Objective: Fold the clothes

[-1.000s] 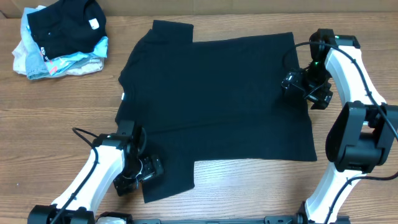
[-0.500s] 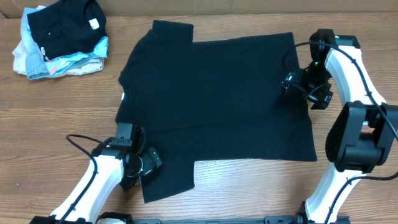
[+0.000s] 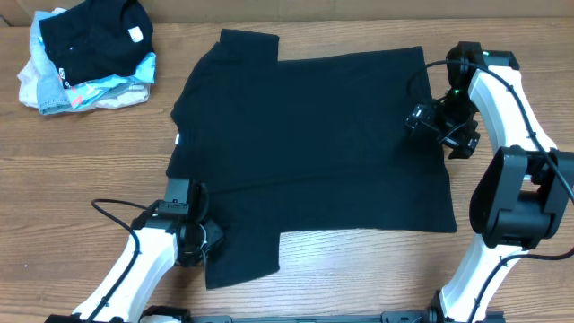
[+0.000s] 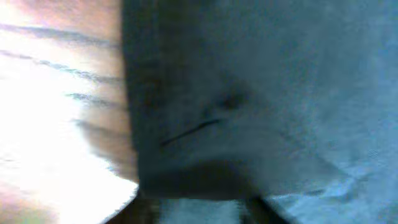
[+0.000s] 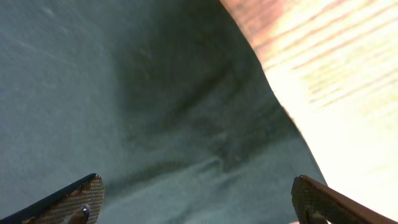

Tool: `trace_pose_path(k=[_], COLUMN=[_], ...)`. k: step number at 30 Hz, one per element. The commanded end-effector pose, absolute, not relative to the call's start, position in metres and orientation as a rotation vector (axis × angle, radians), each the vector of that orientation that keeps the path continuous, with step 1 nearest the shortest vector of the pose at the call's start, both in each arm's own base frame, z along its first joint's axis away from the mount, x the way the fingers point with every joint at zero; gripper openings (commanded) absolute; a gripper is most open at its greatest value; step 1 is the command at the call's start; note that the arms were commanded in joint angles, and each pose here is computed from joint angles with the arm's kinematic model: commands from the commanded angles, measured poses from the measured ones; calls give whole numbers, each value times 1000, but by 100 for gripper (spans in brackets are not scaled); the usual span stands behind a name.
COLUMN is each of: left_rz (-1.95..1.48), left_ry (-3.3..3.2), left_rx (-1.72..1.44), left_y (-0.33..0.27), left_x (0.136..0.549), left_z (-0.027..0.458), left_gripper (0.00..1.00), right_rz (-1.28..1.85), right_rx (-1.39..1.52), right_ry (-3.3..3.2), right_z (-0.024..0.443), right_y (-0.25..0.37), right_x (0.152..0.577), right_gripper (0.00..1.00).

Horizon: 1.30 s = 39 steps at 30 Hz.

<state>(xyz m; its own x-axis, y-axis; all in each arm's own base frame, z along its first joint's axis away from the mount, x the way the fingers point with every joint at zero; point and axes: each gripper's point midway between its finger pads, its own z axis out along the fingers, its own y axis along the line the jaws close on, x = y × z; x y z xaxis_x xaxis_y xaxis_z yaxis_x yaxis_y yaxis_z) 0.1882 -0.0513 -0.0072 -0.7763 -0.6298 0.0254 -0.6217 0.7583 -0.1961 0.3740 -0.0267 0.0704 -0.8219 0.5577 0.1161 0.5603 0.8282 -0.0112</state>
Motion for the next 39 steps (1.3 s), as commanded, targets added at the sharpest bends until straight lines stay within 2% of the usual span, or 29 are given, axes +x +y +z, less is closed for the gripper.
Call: trace_pose_path(k=[1,2,3,4,6,7,12,25,33,39], left_rz=[-321,-321,-321,-321,-321,-321,-321,-371,-376,-377], left_ry=[3064,3064,3064,3064,3065,3065,3065,3073,3067,3067], left_rx=[-1071,-1070,-1070,-1070,-1070,-1070,-1071,-1075,-1072,-1071], left_y=[-60,-60,-60,-60,-60,-60,-60,-65,-65,-65], left_x=[144,144,144,144,144,144,144,144,145,145], left_z=[-35,-35,-35,-35,-35,-35,-35,-33,-33,-33], left_gripper=[18,18,30,48,52,49,4,4,4,4], right_rz=[-44,-48,-51,-55,-63,-65,-75,-3,-19,2], right_rx=[-998,-1017,-1035,-1056,-1094,-1111,-1165,-1344,-1473,-1531], right_ry=[-2896,-2899,-2904,-2909,-2916,-2917,-2899,-2629,-2610,-2533], right_z=[84,88,92,97,108,113,133,91,89,56], right_y=[-36,-39,-42,-47,-54,-58,-67,-60,-66,-62], right_x=[378,378,377,376,373,371,355,305,272,250], right_gripper=[100,100,100,100,100,100,100,100,100,100])
